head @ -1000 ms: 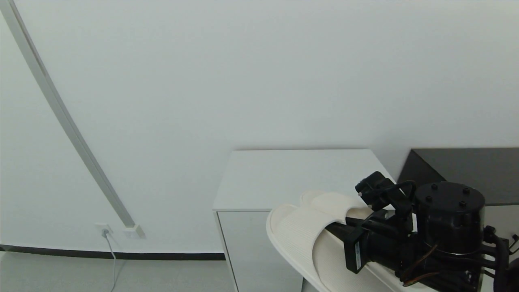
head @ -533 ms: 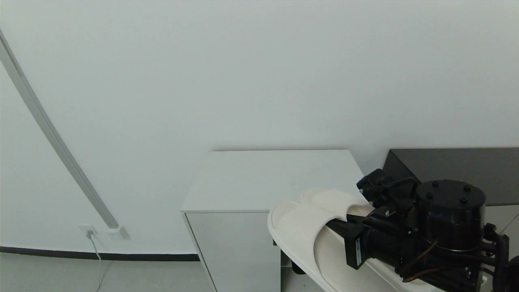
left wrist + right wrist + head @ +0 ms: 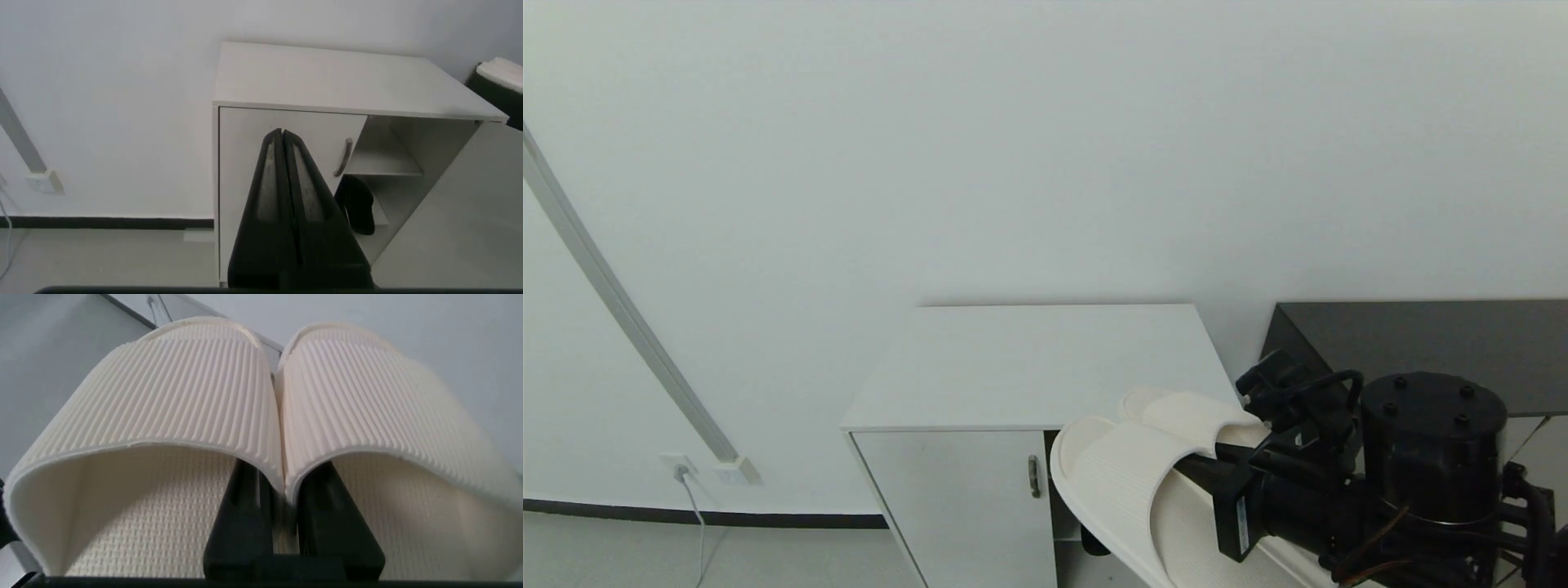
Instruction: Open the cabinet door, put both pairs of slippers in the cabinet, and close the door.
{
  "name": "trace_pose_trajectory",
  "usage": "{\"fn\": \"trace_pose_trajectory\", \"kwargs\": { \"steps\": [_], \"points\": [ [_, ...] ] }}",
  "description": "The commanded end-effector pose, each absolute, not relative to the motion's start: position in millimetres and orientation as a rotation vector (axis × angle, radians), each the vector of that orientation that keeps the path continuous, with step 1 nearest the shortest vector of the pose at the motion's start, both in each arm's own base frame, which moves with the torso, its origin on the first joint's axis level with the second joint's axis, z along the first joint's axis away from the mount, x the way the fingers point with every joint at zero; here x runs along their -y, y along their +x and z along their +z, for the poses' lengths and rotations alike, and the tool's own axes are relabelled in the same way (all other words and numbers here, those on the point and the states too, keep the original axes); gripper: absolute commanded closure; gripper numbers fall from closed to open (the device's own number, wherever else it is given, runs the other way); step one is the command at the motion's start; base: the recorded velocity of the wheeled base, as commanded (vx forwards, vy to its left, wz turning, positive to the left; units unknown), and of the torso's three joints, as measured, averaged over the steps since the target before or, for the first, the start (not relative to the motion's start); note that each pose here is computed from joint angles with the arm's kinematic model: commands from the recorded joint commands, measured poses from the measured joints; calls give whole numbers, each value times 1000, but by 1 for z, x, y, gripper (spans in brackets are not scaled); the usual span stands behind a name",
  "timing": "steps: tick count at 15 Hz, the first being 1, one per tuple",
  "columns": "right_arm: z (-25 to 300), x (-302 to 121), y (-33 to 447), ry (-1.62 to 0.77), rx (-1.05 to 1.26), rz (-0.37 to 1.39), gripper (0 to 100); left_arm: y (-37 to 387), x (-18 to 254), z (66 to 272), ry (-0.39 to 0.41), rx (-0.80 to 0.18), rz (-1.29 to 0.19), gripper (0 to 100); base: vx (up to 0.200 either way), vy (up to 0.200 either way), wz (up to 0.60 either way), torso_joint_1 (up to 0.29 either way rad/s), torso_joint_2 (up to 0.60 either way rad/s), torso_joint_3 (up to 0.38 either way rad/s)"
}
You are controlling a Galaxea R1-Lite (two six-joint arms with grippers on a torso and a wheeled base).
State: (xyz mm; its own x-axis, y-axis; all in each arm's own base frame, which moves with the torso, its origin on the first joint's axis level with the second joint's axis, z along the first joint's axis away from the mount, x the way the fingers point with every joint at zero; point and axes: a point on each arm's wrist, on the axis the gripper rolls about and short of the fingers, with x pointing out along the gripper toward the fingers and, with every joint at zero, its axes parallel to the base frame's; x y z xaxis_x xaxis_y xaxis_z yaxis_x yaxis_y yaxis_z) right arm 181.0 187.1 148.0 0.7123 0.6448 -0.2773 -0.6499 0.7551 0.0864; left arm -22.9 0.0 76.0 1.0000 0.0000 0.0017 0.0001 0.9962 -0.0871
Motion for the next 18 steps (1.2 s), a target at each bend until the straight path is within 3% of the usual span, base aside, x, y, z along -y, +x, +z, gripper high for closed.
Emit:
{"fn": "trace_pose_trajectory", "kwargs": {
  "steps": [1, 12, 18],
  "points": [
    [149, -188, 180, -14, -293, 724, 100, -23, 0, 76, -87, 0, 0, 100, 0, 0, 0, 0, 0, 0],
    [145, -190, 174, -20, -296, 748, 100, -23, 0, 76, -87, 2, 0, 100, 0, 0, 0, -5, 5, 5],
    [143, -190, 172, -19, -293, 751, 100, -23, 0, 76, -87, 2, 0, 100, 0, 0, 0, -145, 330, 172]
  ]
}}
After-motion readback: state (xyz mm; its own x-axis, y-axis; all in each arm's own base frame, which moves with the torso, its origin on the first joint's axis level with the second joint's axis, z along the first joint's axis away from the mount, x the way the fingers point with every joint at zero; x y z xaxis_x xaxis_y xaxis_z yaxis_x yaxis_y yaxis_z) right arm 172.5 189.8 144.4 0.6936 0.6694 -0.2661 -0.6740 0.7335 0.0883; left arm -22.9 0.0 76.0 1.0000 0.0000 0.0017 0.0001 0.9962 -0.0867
